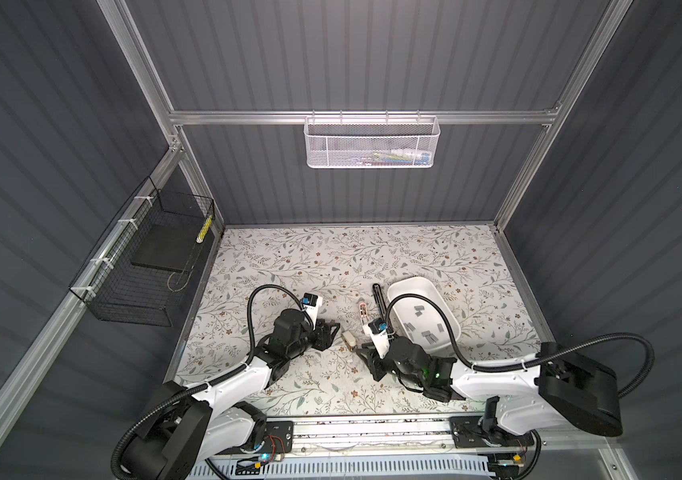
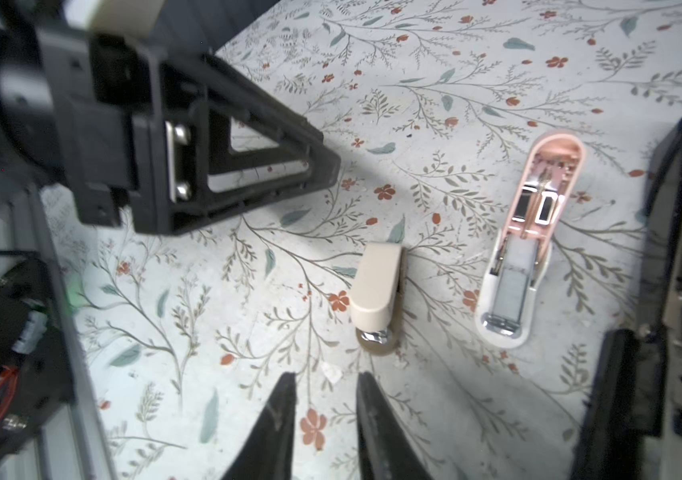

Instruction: Load the staples into the stapler

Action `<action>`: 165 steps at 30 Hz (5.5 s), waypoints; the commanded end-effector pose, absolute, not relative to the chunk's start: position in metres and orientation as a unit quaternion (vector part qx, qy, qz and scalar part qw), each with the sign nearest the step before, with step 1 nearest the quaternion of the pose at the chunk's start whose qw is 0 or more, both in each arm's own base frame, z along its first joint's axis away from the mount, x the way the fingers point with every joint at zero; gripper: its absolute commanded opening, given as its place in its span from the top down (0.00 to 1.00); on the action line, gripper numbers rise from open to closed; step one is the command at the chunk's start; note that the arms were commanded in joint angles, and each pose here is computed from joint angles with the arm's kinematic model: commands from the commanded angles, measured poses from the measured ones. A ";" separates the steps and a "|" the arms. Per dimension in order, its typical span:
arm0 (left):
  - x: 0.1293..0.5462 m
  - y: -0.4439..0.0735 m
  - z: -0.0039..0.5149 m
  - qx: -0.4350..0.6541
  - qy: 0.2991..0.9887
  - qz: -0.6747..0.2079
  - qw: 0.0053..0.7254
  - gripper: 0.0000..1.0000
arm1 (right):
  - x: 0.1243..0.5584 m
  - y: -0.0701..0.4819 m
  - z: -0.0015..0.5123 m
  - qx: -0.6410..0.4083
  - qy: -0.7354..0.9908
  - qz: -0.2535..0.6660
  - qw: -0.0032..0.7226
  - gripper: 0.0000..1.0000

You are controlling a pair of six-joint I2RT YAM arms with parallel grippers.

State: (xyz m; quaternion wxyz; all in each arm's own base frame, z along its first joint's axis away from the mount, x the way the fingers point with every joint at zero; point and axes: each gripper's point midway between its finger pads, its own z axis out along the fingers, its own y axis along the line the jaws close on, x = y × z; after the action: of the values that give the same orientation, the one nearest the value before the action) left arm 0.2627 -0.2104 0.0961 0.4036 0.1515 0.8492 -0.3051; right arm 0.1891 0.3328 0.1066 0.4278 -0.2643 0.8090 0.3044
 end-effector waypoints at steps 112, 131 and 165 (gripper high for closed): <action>0.251 -0.210 0.097 0.174 0.825 -0.296 0.449 0.34 | 0.222 0.317 0.097 -0.193 0.871 0.158 0.423 0.64; 0.240 -0.207 0.129 0.169 0.805 -0.322 0.469 0.28 | 0.246 0.297 0.043 -0.183 0.913 0.101 0.351 0.52; 0.261 -0.183 0.115 0.100 0.846 -0.248 0.461 0.28 | 0.251 0.299 -0.002 -0.224 0.910 0.103 0.333 0.72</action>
State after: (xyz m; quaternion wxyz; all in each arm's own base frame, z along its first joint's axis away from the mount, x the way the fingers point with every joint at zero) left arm 0.2551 -0.1820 0.1099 0.4604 0.1133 0.8433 -0.2532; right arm 0.2734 0.3043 0.0179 0.3640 -0.1889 0.9059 0.1057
